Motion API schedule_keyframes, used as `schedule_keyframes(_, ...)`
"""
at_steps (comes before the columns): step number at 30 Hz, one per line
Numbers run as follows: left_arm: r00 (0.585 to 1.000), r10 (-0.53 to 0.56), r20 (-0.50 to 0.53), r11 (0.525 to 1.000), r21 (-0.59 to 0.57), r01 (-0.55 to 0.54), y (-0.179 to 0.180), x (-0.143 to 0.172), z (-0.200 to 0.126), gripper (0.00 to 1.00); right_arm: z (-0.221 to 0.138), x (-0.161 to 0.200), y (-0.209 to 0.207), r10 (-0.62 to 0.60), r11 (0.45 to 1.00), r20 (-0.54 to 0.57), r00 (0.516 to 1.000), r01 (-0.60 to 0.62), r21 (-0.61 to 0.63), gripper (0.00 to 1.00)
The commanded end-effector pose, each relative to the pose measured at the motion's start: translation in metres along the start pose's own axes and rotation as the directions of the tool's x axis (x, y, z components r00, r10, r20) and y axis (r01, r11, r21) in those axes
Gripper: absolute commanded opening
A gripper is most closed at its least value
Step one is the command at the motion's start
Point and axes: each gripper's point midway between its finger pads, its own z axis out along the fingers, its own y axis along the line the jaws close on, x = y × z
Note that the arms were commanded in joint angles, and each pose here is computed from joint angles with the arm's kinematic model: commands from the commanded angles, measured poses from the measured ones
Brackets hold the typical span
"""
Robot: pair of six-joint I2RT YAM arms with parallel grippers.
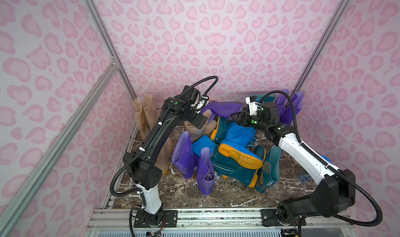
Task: Match and arrange rain boots in pairs
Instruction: Pair a pair of rain boots at the center of the board.
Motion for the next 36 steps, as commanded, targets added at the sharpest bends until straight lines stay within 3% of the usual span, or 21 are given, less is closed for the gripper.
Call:
schedule_keyframes(1,0.999,0.033,0.009,0.998,-0.049,-0.033,0.009,-0.002,0.008,0.83,0.001,0.001,0.001,-0.009,1.0,-0.005,1.0,0.009,-0.007,0.66)
schedule_keyframes(4,0.999,0.024,-0.042,0.999,-0.022,-0.025,0.005,0.011,0.02,0.61,0.001,-0.001,0.003,-0.007,1.0,0.002,1.0,0.007,-0.012,0.66)
schedule_keyframes(6,0.999,0.009,-0.053,1.0,-0.029,-0.011,0.007,0.018,0.027,0.31,0.001,-0.002,0.002,-0.007,1.0,0.003,1.0,0.007,-0.009,0.66)
schedule_keyframes(7,0.998,0.0,-0.061,0.999,-0.037,-0.002,0.01,0.021,0.029,0.22,0.0,-0.003,0.003,-0.008,1.0,0.006,1.0,0.008,-0.013,0.66)
schedule_keyframes(9,0.997,-0.028,-0.076,0.998,-0.055,0.024,0.018,0.025,0.028,0.06,0.001,-0.003,0.006,-0.003,1.0,0.005,1.0,0.003,-0.024,0.66)
schedule_keyframes(10,0.996,-0.052,-0.076,0.997,-0.065,0.048,0.022,0.025,0.024,0.03,0.002,-0.002,0.008,-0.006,1.0,0.003,1.0,0.006,-0.027,0.66)
schedule_keyframes(19,0.961,-0.274,0.037,0.961,-0.036,0.275,0.032,-0.009,-0.045,0.02,0.006,0.0,0.036,-0.082,0.997,-0.01,0.997,0.082,-0.002,0.65)
schedule_keyframes(22,0.949,-0.31,0.046,0.947,-0.068,0.313,0.038,-0.009,-0.054,0.02,0.008,0.009,0.051,-0.121,0.992,-0.023,0.992,0.122,0.04,0.65)
schedule_keyframes(26,0.933,-0.357,0.042,0.924,-0.127,0.36,0.047,-0.002,-0.062,0.02,-0.003,0.003,0.082,-0.161,0.985,0.043,0.986,0.158,0.065,0.65)
schedule_keyframes(36,0.892,-0.417,0.174,0.904,-0.024,0.427,0.037,-0.014,-0.119,0.02,-0.017,-0.002,0.11,-0.181,0.984,0.094,0.979,0.18,0.019,0.65)
